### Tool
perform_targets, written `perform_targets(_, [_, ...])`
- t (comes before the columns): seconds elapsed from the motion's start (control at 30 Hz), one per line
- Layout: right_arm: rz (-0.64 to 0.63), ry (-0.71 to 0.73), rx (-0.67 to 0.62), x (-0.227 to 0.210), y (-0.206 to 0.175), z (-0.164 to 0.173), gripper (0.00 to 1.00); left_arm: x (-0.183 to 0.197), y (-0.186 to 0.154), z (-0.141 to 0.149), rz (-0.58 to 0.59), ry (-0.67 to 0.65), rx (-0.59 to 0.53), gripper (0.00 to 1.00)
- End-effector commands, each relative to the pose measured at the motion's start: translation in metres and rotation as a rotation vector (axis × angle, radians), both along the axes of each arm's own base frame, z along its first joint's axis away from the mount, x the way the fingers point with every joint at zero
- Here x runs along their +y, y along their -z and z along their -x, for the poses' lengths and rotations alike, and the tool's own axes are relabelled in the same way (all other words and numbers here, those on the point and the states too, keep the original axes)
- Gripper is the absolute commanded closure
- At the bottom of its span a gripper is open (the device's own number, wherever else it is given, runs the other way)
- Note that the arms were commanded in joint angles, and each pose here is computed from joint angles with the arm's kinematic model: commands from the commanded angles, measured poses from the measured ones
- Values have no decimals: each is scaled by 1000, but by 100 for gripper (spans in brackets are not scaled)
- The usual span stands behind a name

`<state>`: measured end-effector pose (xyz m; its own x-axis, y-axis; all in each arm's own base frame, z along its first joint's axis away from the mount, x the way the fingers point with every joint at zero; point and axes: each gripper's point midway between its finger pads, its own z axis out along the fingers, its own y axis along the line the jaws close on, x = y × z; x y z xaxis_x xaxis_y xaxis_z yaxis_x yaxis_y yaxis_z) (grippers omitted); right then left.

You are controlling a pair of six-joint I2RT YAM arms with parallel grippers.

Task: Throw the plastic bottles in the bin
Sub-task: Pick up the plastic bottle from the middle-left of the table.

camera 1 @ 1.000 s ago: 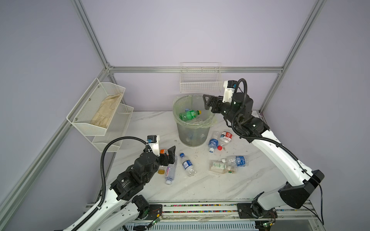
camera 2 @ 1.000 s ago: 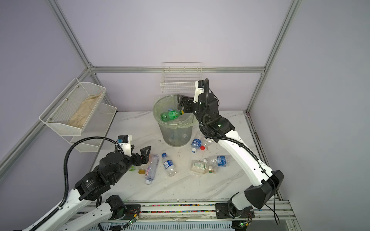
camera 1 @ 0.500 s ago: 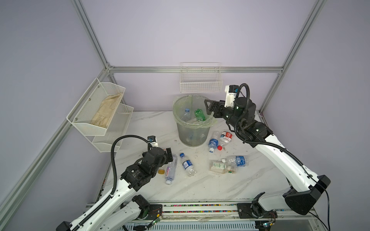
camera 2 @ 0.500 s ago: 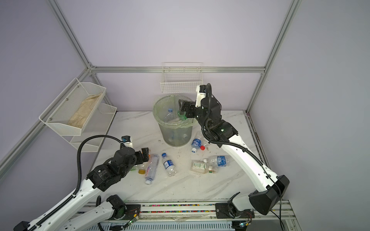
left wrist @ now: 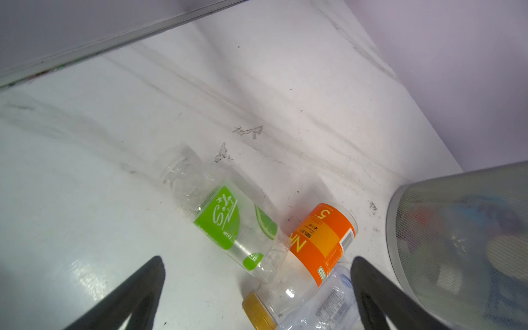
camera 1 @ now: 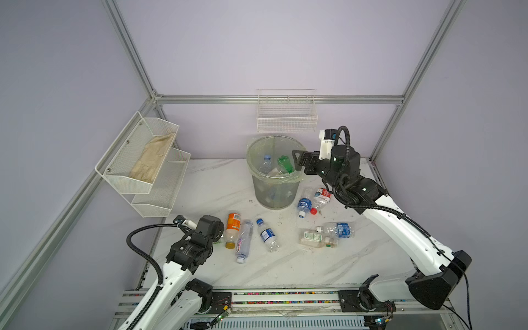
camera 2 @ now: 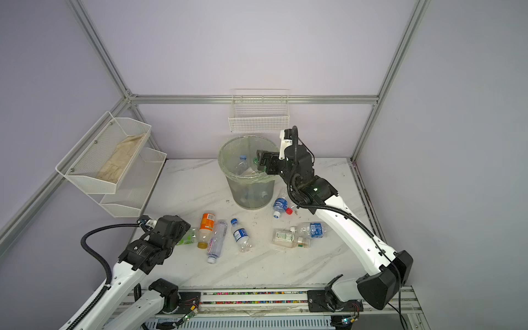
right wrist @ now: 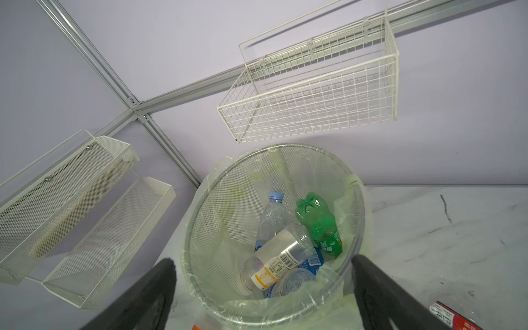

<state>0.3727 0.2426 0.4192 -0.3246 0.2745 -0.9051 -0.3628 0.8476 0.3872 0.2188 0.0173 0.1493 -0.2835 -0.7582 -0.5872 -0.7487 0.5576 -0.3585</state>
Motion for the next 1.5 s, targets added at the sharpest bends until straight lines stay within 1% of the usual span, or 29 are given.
perform_targets(0.0, [-23,32,-18,-11,-10,5,3,4,30,14,92,-166,138,0])
perform_targets(0.07, [-24,33,-8,-11,-6,6,3,1,39,12,116,-189,207,0])
perform_targets(0.13, [-21,33,0,-11,-3,6,3,-3,45,8,143,-200,232,0])
perform_targets(0.33, [-3,52,14,-18,9,9,3,-7,49,-8,220,-215,162,0])
perform_targets(0.5, [10,56,36,-18,22,9,3,1,51,-9,231,-242,158,0])
perform_targets(0.73, [15,49,57,-17,32,9,3,6,64,-17,290,-264,139,0])
perform_targets(0.9, [14,54,61,-20,35,12,3,11,71,-22,303,-281,163,0])
perform_targets(1.1, [12,57,71,-21,39,14,3,12,87,-24,324,-294,210,0])
perform_targets(1.47, [16,58,88,-23,48,17,3,11,111,-18,341,-311,293,0])
